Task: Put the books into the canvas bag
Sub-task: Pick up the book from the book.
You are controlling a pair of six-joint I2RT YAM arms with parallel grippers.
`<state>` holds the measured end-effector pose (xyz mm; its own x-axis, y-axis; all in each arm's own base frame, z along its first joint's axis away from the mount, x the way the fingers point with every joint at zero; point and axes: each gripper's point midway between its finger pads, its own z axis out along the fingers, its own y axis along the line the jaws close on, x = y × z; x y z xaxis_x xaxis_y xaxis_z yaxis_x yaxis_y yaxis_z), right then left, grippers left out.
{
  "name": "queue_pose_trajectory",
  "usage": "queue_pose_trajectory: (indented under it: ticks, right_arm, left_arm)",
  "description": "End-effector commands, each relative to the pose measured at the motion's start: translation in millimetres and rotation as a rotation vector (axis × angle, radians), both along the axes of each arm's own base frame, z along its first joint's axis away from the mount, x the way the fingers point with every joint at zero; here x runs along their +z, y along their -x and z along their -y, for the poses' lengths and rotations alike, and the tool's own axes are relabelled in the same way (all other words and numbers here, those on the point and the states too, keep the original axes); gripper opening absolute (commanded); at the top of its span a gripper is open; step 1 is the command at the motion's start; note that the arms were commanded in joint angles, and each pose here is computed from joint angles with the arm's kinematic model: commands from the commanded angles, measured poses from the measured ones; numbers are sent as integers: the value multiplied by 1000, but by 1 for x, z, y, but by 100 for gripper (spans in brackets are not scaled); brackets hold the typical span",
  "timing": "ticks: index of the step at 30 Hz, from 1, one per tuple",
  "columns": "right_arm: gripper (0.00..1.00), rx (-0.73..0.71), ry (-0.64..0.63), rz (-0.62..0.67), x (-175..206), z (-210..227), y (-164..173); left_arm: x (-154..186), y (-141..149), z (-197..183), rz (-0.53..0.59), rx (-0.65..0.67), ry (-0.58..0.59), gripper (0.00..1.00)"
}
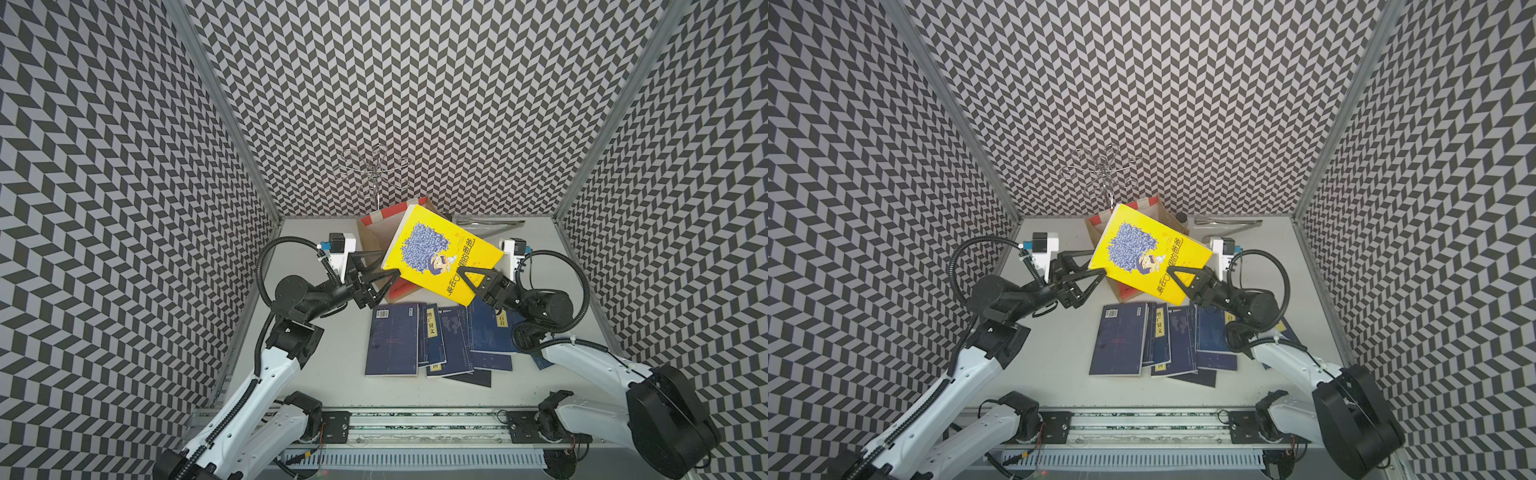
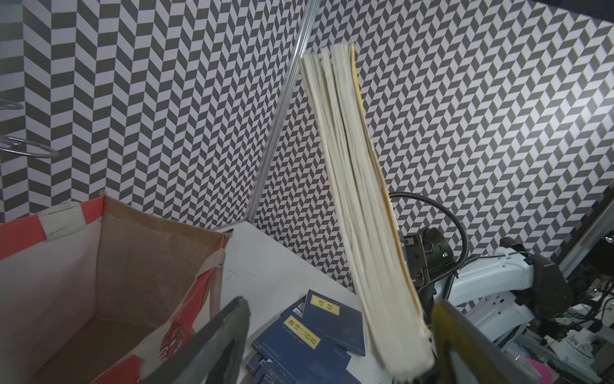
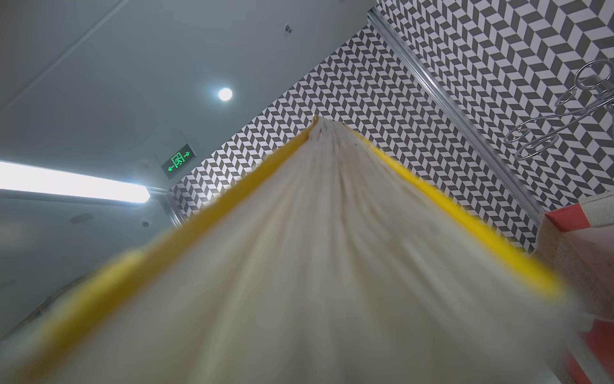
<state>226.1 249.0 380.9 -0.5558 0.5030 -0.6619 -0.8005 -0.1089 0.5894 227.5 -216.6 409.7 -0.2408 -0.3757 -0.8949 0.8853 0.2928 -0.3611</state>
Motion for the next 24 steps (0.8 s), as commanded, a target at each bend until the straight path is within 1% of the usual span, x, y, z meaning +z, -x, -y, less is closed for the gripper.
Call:
queue_pose_trajectory:
  ticks: [1,4,5,6,7,8,9,12,14,15,16,18,22,24]
  right_arm:
    - [0,-88,-84,124,37,6,6]
    - [0,-111,-72,116,32,2,0]
    - [0,-114,-72,117,31,2,0]
    - [0,-111,-69,121,29,1,0]
    - [0,-111,-67,118,28,0,-1]
    - [0,-114,-70,121,28,0,-1]
    - [0,-114,-70,130,28,0,0]
    - [0,-116,-43,166,29,-4,1]
    - [0,-110,-25,190,30,-7,2]
    - [0,-109,-14,202,30,-8,2]
    - [0,-108,-7,206,30,-9,2]
    - [0,-115,6,215,29,-10,1]
    - [0,-117,30,241,28,-13,1]
    - [0,-116,76,247,24,-18,-2]
  left_arm:
    - [40,17,-6,96,-35,106,79]
    - [48,15,-5,110,-29,94,67]
    - [48,13,-3,106,-23,77,60]
    - [48,10,-2,100,-17,58,57]
    - [48,7,-1,96,-14,41,55]
    - [47,3,1,86,-6,19,56]
    - [44,0,3,74,-6,-3,58]
    - [34,-10,11,26,-13,-102,70]
    - [24,-18,15,-12,-12,-169,72]
    - [19,-22,16,-30,-7,-193,71]
    - [17,-23,16,-45,-6,-205,66]
    - [15,-26,16,-43,7,-223,50]
    - [17,-29,19,-54,-8,-244,33]
    - [16,-31,22,-59,-26,-265,22]
